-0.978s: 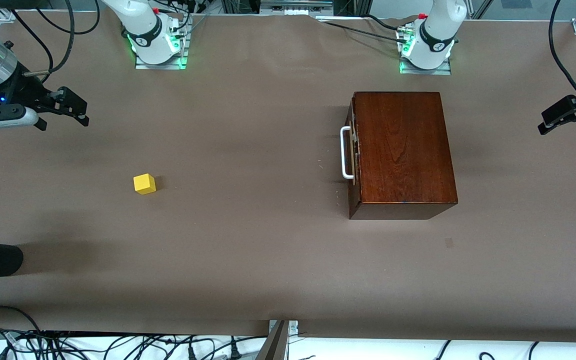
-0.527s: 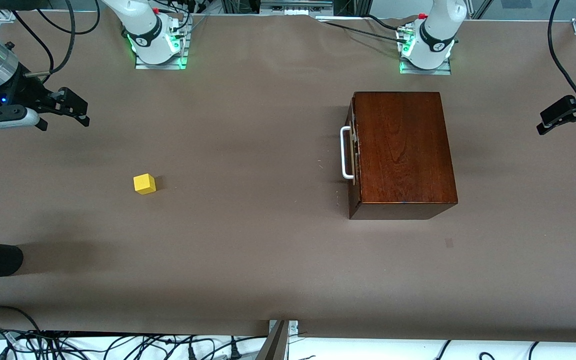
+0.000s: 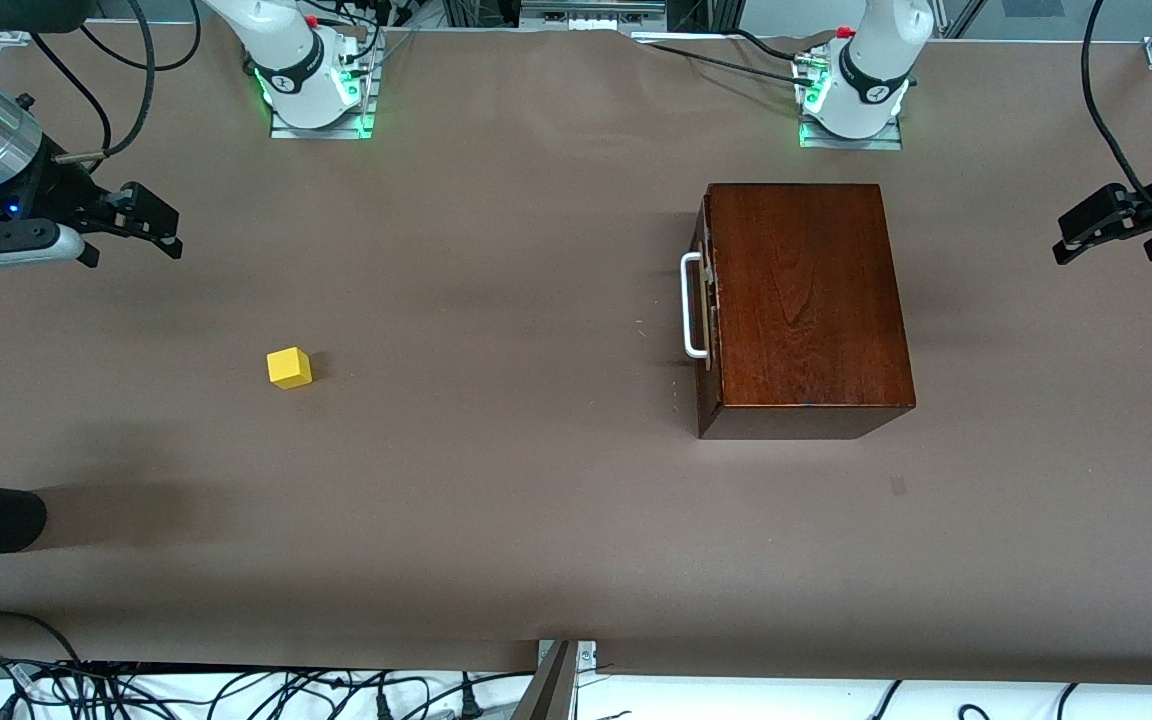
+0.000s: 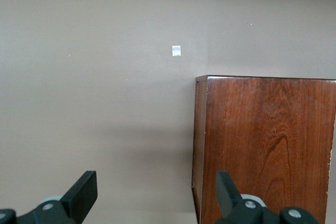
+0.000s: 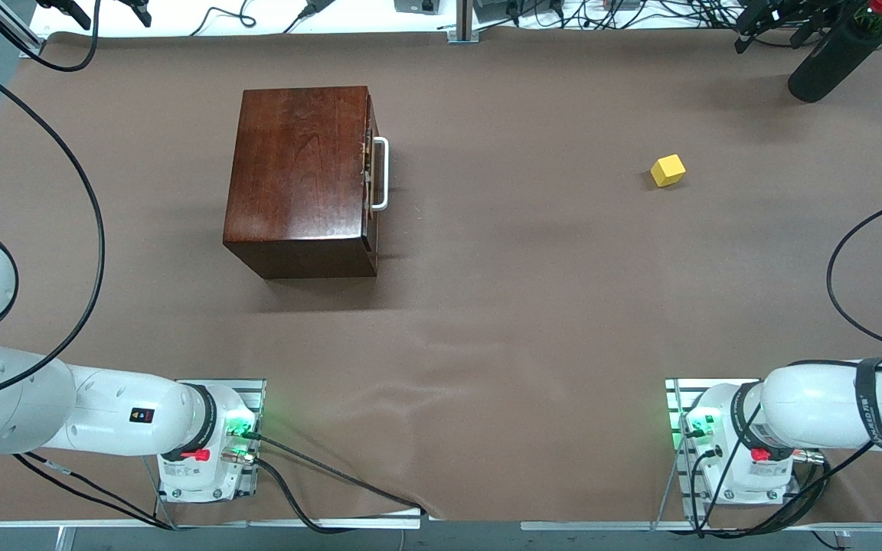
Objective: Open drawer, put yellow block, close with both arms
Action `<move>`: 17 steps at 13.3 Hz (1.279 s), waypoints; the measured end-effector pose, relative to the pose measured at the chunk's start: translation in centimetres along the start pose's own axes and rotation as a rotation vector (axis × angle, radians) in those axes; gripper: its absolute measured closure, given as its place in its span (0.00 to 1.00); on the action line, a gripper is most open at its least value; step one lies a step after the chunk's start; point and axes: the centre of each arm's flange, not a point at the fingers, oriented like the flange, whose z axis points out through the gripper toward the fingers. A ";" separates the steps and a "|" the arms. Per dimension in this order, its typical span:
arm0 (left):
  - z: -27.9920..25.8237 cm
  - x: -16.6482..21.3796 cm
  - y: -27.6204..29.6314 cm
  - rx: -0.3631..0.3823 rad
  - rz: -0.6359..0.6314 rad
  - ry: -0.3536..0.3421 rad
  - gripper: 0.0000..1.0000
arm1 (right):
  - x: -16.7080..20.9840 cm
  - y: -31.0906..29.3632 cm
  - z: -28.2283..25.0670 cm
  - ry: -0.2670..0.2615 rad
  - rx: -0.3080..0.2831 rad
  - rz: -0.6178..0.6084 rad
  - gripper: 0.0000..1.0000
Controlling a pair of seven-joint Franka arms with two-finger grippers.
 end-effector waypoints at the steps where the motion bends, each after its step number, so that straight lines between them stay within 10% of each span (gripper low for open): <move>1: 0.0 0.0 0.4 0.000 0.008 0.000 0.00 | 0.0 0.0 0.0 0.000 0.000 0.000 0.00; 17: 0.3 -0.7 7.9 -0.001 0.120 -0.012 0.00 | 0.3 0.2 0.8 -0.007 0.001 0.002 0.00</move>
